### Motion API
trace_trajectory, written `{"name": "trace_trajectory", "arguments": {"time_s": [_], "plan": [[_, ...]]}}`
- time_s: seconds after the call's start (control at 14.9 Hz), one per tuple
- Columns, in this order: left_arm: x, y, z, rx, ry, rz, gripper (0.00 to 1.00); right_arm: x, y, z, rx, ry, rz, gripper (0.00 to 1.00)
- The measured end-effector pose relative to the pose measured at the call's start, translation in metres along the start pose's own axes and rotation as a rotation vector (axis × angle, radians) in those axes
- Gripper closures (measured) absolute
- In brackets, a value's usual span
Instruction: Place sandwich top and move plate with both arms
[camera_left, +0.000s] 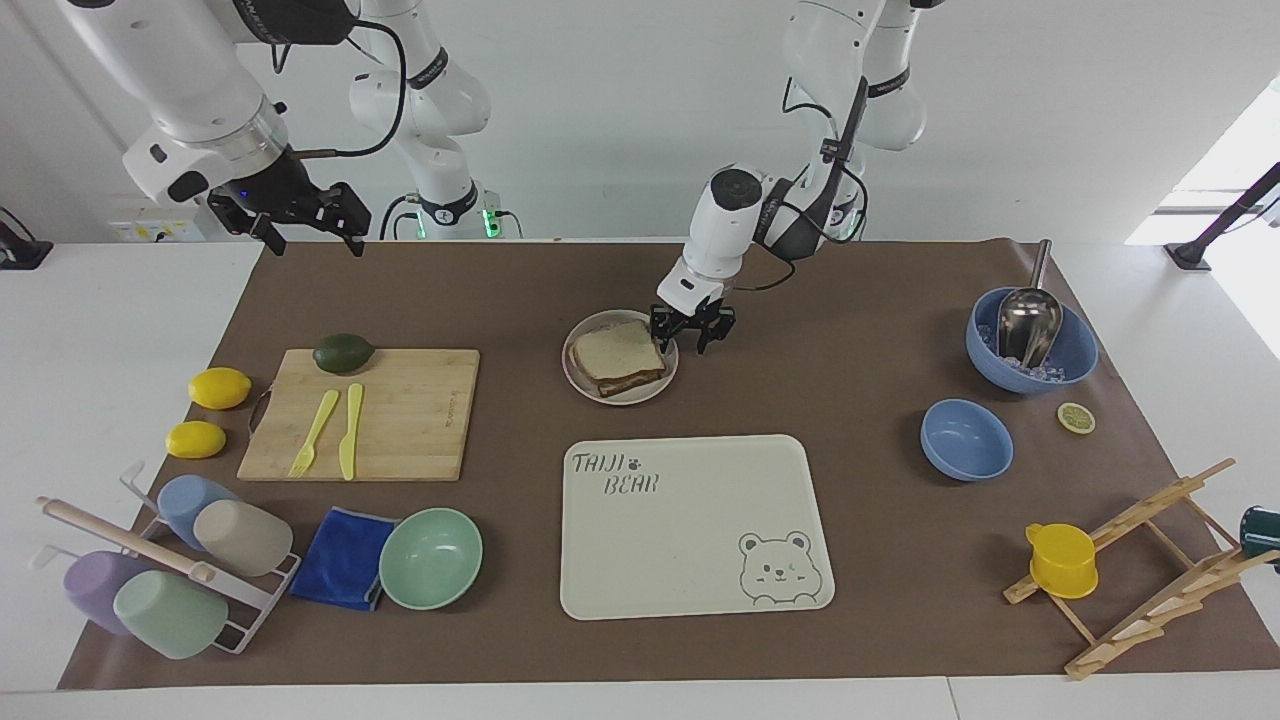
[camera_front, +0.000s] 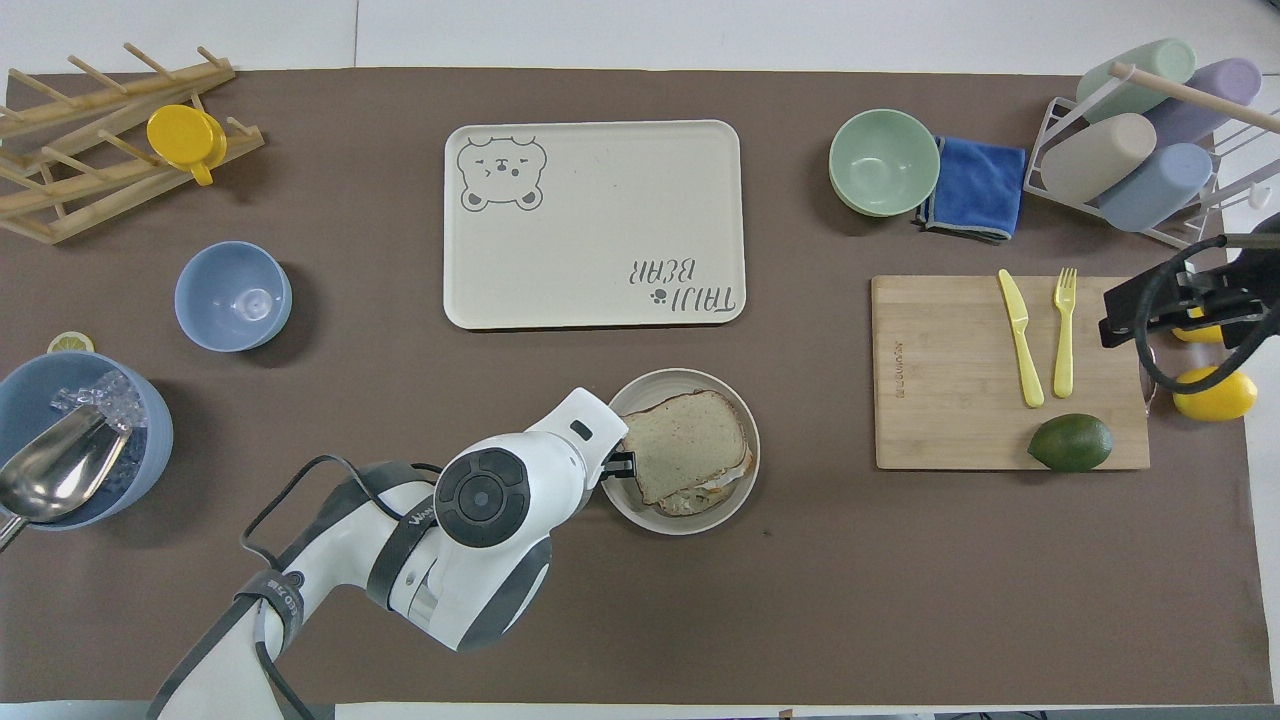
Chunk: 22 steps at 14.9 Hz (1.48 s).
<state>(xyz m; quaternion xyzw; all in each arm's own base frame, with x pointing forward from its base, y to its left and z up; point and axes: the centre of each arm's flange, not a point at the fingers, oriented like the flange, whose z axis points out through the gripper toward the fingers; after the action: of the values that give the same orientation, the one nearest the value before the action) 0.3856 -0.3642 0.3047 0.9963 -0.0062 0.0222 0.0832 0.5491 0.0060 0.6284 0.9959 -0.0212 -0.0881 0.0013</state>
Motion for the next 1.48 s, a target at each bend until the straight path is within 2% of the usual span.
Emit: {"name": "trace_trajectory", "arguments": {"time_s": [0.13, 0.2, 0.27, 0.34, 0.47, 0.54, 1.14, 1.28, 1.48], "plan": [[0.001, 0.000, 0.003, -0.003, 0.005, 0.000, 0.60, 0.001, 0.001, 0.001, -0.001, -0.003, 0.003, 0.00], [0.002, 0.001, 0.003, -0.006, 0.008, 0.000, 0.60, 0.000, 0.004, 0.002, -0.001, -0.008, 0.008, 0.00], [0.003, 0.002, 0.002, -0.008, 0.011, 0.000, 0.66, -0.001, 0.009, 0.005, 0.000, -0.018, 0.018, 0.00], [0.004, 0.004, 0.001, -0.012, 0.015, 0.001, 0.78, -0.003, 0.014, 0.009, 0.001, -0.028, 0.027, 0.00], [0.005, 0.005, 0.000, -0.014, 0.018, 0.001, 0.83, -0.005, 0.017, 0.013, 0.003, -0.026, 0.030, 0.00], [0.006, 0.007, -0.003, -0.021, 0.022, 0.001, 0.93, -0.006, 0.017, 0.013, 0.003, -0.021, 0.028, 0.00], [0.022, -0.002, -0.010, -0.036, 0.024, -0.053, 0.96, -0.007, 0.048, 0.015, 0.014, -0.017, 0.017, 0.00], [0.031, -0.002, -0.018, -0.039, 0.003, -0.073, 0.96, -0.007, 0.050, 0.014, 0.015, -0.016, 0.020, 0.00], [0.052, -0.005, -0.039, -0.060, -0.067, -0.083, 0.96, -0.008, 0.050, 0.013, 0.015, -0.013, 0.020, 0.00]]}}
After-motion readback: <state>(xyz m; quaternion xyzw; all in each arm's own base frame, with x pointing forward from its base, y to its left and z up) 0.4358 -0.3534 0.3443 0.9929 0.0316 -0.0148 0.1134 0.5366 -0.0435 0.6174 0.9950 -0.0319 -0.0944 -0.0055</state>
